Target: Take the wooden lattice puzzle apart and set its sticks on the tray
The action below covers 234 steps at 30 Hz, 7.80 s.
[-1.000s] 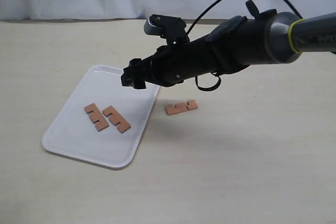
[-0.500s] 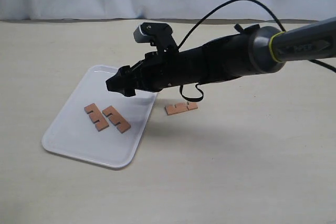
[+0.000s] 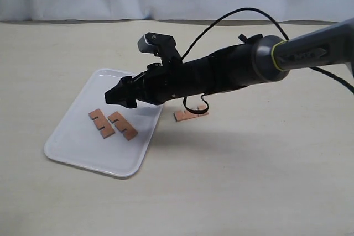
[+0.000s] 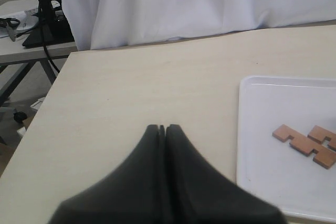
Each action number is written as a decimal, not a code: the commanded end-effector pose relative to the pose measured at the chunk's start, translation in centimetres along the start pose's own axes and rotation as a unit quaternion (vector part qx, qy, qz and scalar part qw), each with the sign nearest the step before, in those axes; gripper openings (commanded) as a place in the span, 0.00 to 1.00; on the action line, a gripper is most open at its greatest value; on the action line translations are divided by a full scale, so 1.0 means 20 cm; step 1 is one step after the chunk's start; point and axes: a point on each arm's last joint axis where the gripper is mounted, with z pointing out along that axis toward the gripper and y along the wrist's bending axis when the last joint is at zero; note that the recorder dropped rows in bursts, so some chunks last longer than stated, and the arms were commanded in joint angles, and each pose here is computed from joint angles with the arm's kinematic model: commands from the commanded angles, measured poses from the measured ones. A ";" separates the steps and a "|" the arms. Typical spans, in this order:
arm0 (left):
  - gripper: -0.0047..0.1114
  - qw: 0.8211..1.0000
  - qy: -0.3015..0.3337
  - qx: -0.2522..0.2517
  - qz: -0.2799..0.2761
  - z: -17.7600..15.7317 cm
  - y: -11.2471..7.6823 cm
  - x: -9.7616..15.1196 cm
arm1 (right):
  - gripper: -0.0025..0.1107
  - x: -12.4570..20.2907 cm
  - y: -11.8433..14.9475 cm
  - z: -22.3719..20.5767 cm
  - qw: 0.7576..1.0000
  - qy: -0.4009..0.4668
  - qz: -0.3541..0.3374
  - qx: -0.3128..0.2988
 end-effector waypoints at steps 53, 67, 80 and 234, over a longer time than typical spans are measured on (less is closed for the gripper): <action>0.04 1.000 -0.009 0.000 0.000 0.00 0.00 -0.01 | 0.97 -0.09 0.05 -0.36 0.886 0.255 -0.349 0.165; 0.04 1.000 -0.009 0.000 0.000 0.00 0.00 -0.01 | 0.97 0.00 -0.15 -0.24 0.858 0.291 -0.355 0.229; 0.04 1.000 -0.009 0.000 0.000 0.00 0.00 -0.01 | 0.97 -0.09 -0.13 -0.29 0.905 0.268 -0.125 0.307; 0.04 1.000 -0.009 0.000 0.000 0.00 0.00 -0.01 | 0.06 -0.04 0.65 -1.59 0.914 -0.067 -0.147 0.372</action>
